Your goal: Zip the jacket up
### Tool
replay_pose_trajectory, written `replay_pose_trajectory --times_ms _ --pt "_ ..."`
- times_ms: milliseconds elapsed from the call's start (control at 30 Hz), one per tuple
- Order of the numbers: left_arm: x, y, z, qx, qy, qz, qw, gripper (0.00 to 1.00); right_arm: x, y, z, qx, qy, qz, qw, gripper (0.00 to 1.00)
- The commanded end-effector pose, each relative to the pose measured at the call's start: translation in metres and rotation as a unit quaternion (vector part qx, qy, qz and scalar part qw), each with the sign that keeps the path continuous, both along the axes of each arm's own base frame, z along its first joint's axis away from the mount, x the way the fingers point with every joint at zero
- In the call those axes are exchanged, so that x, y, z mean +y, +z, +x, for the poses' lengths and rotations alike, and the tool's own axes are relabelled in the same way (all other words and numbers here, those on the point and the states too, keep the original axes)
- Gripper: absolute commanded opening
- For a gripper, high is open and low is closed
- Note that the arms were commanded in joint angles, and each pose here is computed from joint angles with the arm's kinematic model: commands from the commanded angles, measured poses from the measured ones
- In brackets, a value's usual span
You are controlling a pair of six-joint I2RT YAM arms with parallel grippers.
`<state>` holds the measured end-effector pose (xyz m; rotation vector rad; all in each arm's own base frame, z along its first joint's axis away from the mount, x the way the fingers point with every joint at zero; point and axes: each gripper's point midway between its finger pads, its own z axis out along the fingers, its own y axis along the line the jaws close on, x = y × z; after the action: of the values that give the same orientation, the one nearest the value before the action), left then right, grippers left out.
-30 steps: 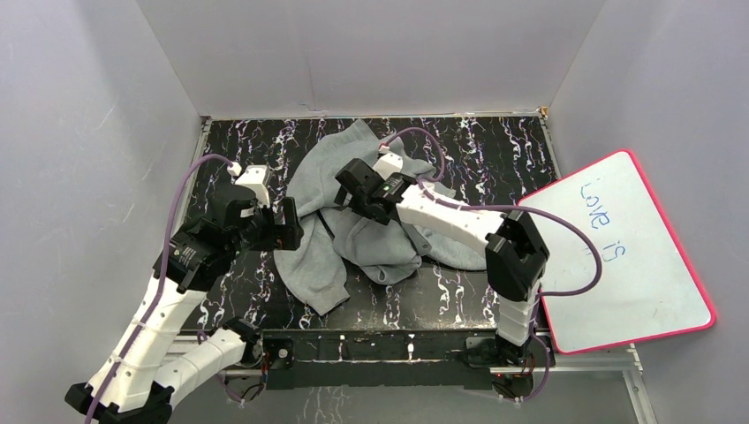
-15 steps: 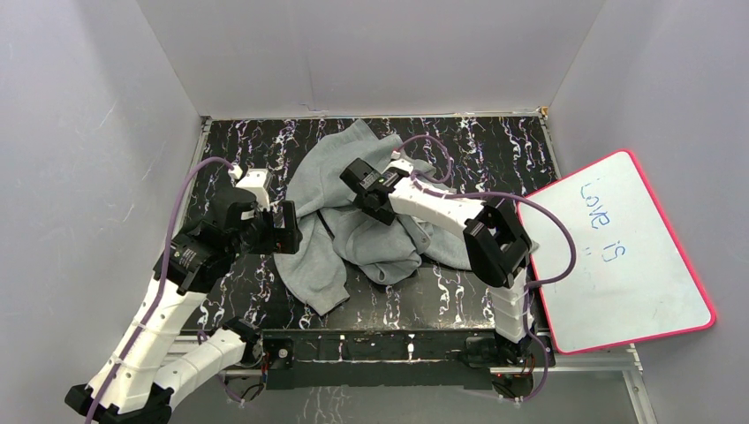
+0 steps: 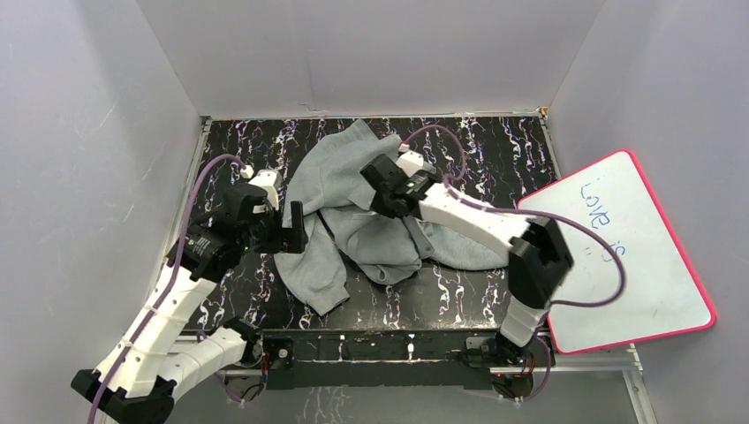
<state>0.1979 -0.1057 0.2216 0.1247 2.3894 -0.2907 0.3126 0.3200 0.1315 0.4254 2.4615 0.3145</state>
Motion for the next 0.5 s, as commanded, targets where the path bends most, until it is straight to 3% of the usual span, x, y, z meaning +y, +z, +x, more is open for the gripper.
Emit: replay_pose_trajectory --times_ms 0,233,467 --pt "-0.012 0.001 -0.001 0.007 -0.019 -0.021 1.0 0.98 -0.02 0.064 -0.007 -0.075 0.065 0.044 0.994 0.0" --pt "-0.04 -0.006 0.01 0.039 -0.043 -0.058 0.997 0.98 -0.07 0.096 -0.058 -0.123 0.165 0.045 0.978 0.0" --pt "-0.062 -0.012 0.024 0.058 -0.058 -0.085 0.993 0.98 -0.132 0.079 -0.108 -0.079 0.168 -0.013 0.982 0.0"
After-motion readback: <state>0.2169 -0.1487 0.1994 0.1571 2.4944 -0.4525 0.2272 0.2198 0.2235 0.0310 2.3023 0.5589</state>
